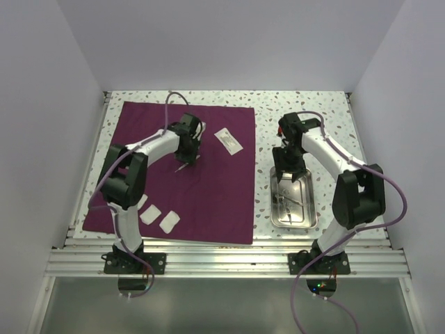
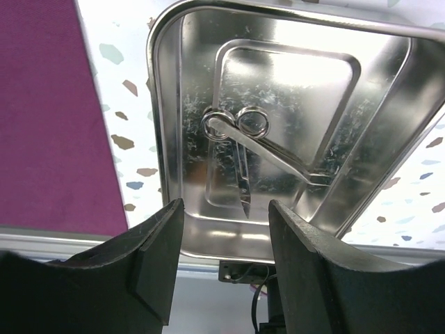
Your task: Prepare the surgical pack
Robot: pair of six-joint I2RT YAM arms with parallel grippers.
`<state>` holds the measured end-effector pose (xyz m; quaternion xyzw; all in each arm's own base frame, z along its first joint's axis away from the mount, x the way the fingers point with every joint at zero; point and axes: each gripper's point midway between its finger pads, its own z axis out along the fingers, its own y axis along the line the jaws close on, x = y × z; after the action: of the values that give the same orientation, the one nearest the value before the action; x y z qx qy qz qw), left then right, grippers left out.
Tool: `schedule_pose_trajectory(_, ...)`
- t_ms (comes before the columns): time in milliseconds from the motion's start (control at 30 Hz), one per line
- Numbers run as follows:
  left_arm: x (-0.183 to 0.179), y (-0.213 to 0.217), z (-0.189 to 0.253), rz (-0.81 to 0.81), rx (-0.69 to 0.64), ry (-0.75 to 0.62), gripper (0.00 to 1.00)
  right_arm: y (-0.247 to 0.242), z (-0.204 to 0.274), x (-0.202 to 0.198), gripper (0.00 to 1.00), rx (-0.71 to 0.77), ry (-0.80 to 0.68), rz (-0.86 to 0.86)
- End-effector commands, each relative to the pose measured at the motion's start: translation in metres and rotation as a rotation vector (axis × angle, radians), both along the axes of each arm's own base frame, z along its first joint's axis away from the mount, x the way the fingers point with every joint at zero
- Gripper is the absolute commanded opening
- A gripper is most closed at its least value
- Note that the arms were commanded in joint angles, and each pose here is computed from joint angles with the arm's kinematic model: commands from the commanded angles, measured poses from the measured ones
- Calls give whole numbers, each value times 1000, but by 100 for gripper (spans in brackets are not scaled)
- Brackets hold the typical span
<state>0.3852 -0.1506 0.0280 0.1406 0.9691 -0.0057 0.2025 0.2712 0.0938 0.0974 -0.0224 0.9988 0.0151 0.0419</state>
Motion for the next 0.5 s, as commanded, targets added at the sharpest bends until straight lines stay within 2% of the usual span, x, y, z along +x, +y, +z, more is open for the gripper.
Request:
schedule_pose_trajectory(0, 16, -4, 6, -24, 1, -46, 39, 6, 12, -4, 56, 49, -29, 26)
schedule_pose_trajectory(233, 3, -6, -17, -44, -17, 42, 41, 10, 13, -1, 56, 71, -40, 31)
schedule_pose_trajectory(467, 2, 0, -25, -41, -30, 67, 45, 15, 13, -1, 56, 88, -39, 41)
